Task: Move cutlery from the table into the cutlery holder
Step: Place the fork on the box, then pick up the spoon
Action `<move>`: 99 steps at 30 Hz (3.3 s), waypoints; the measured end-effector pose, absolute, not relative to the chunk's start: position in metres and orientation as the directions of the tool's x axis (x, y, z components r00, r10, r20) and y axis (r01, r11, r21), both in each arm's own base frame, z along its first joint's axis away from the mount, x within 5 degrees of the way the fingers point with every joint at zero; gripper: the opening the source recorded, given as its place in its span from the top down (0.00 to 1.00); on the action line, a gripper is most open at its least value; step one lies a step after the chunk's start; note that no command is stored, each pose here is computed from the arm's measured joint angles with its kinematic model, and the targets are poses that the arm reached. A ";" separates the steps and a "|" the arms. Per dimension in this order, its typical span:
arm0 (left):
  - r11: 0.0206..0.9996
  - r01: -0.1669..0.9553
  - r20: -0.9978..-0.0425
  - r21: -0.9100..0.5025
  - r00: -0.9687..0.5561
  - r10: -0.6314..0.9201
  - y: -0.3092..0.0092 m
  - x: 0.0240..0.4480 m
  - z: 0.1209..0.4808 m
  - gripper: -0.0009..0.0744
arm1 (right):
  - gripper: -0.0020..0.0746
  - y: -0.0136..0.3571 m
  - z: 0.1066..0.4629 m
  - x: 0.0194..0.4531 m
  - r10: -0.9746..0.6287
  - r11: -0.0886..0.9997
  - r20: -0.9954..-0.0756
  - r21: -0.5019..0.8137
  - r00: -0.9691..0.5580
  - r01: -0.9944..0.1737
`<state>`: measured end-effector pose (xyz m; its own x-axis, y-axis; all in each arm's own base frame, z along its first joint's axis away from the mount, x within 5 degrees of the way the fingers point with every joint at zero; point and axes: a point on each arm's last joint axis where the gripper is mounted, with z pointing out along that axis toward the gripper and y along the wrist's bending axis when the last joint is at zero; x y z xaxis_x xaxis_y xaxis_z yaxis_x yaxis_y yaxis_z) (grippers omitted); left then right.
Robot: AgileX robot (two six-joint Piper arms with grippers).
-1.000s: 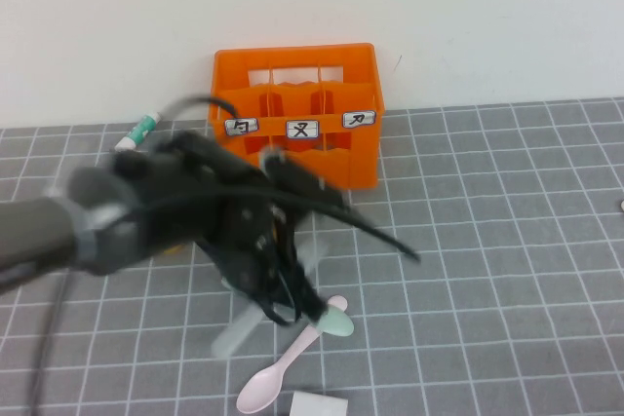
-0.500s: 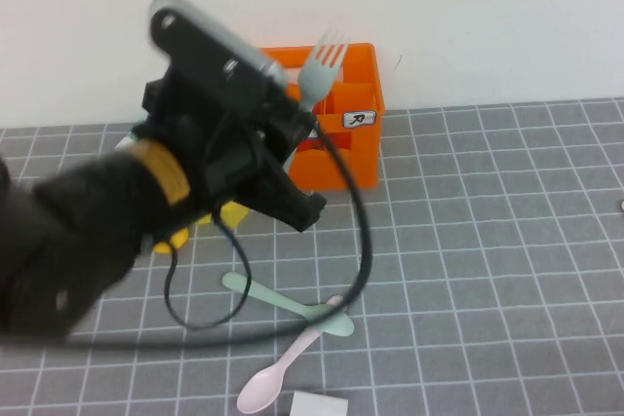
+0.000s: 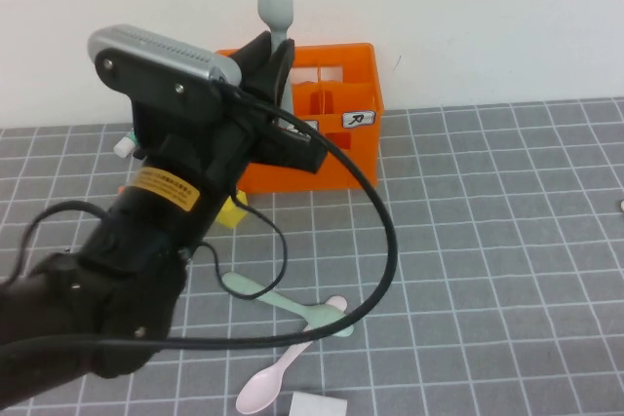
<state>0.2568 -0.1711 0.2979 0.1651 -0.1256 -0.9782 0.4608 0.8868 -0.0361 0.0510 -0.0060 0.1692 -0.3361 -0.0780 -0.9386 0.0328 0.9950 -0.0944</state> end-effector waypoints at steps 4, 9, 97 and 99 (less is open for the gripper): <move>0.911 0.403 -0.969 -0.087 0.178 -0.171 -0.170 0.266 0.288 0.87 | 0.98 -0.006 0.169 0.051 -0.078 0.995 -0.939 -0.094 -0.336 0.033; 0.925 0.353 -0.968 -0.139 0.146 -0.202 -0.168 0.289 0.278 0.87 | 0.98 -0.006 0.169 0.051 -0.078 0.995 -0.939 -0.094 -0.336 0.033; 0.929 0.371 -0.991 -0.011 -0.127 0.039 -0.050 0.126 0.336 0.99 | 0.98 -0.006 0.169 0.051 -0.078 0.995 -0.939 -0.094 -0.336 0.033; 0.927 0.374 -0.987 -0.012 -0.151 0.049 -0.047 0.118 0.331 0.99 | 0.98 -0.006 0.169 0.051 -0.078 0.995 -0.939 -0.094 -0.336 0.033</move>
<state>0.1185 -0.0474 0.3311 -0.1514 0.0488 -0.9873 0.3740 0.9273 -0.0115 0.0510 -0.0060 0.1692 -0.3361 -0.0780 -0.9386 0.0328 0.9950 -0.0944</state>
